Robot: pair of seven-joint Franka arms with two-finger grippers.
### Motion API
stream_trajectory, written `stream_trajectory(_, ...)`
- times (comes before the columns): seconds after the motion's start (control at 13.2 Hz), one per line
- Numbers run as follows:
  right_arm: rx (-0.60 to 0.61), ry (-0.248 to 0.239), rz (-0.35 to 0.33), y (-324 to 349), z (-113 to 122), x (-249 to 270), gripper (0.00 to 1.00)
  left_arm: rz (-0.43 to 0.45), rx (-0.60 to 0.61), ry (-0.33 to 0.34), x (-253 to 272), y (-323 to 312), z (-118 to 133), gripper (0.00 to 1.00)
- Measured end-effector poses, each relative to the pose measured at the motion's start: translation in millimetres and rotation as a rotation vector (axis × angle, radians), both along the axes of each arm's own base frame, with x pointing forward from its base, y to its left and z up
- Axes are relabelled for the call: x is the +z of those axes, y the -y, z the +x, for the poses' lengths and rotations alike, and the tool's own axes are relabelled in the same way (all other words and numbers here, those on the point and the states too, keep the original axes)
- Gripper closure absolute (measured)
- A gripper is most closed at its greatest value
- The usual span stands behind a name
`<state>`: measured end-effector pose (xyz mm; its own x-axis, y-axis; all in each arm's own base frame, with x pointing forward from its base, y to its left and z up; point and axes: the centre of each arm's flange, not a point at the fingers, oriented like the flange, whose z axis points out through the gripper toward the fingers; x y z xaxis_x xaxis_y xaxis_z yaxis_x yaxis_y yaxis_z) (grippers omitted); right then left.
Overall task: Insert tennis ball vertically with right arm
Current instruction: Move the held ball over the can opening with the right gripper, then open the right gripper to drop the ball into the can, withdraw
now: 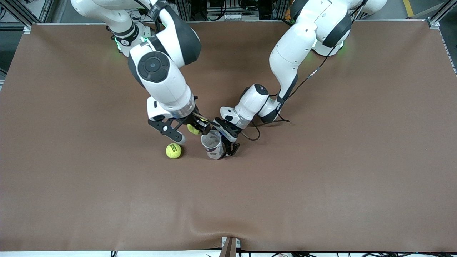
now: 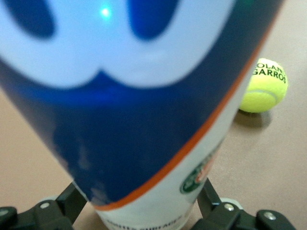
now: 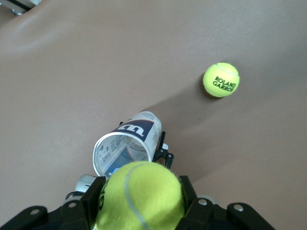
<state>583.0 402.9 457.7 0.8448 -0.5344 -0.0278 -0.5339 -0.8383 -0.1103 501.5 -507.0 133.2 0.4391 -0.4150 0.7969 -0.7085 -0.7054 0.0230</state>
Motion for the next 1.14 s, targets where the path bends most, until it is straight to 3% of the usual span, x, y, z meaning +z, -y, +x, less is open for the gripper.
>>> stream_trajectory(0.45,0.059,0.074,-0.05,-30.3,4.2,-35.0,0.33,-0.001,0.001,0.001,0.6,-0.2,0.7,0.0)
stream_trajectory(1.14,0.068,0.08,-0.069,-33.2,6.5,-49.0,0.33,-0.008,0.001,0.009,8.4,1.1,2.3,0.0)
